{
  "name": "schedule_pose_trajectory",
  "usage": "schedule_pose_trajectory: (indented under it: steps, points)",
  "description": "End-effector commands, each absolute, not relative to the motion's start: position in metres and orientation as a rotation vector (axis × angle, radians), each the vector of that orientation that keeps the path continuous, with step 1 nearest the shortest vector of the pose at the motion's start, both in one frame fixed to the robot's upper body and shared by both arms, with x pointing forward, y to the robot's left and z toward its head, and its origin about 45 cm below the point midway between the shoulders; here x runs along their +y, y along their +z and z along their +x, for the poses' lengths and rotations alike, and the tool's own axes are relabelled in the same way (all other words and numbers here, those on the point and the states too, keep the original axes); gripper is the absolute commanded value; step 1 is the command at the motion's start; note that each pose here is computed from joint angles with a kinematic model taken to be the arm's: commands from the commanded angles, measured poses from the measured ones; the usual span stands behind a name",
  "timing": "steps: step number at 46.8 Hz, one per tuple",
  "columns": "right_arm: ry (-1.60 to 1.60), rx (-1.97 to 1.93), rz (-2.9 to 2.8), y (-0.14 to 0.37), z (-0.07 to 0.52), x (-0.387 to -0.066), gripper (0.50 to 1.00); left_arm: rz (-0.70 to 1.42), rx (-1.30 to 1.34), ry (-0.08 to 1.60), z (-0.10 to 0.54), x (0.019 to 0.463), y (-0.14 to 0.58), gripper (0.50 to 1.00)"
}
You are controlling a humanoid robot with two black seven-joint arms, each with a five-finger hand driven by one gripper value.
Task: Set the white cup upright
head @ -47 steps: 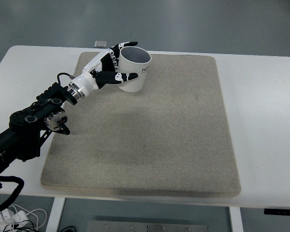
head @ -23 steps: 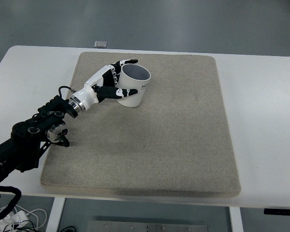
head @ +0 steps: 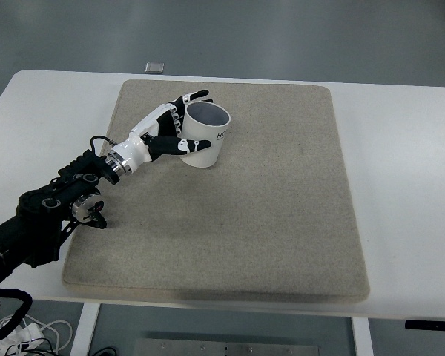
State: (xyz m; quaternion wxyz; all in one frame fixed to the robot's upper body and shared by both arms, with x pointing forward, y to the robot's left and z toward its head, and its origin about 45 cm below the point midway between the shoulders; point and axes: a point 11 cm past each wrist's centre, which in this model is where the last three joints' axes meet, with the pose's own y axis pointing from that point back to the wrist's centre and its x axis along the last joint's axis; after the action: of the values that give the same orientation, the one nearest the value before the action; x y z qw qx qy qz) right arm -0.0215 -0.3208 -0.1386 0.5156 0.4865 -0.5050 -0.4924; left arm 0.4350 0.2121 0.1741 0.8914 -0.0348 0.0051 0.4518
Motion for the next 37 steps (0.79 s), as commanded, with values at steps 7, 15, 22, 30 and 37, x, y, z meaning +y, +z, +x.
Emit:
schedule_pose_trajectory:
  steps: [7,15,22,30,37]
  points:
    - [-1.183,-1.213,1.169,-0.139,-0.021,-0.321,0.952,-0.088,0.010,0.929,0.435,0.209,0.178,0.992]
    - [-1.183,-1.213,1.169,-0.139,-0.021,-0.321,0.952,-0.123,-0.004,0.914,0.437,0.205,0.191,0.992]
    - [-1.183,-1.213,1.169,-0.139,-0.021,-0.321,0.952,-0.146,-0.016,0.913,0.443,0.209,0.203,0.992]
    - [-1.183,-1.213,1.169,-0.139,-0.021,-0.321,0.952,-0.194,-0.024,0.913,0.449,0.210,0.218,0.992]
    - [-1.183,-1.213,1.169,-0.139,-0.021,-0.321,0.952,-0.201,-0.022,0.903,0.447,0.207,0.219,0.992]
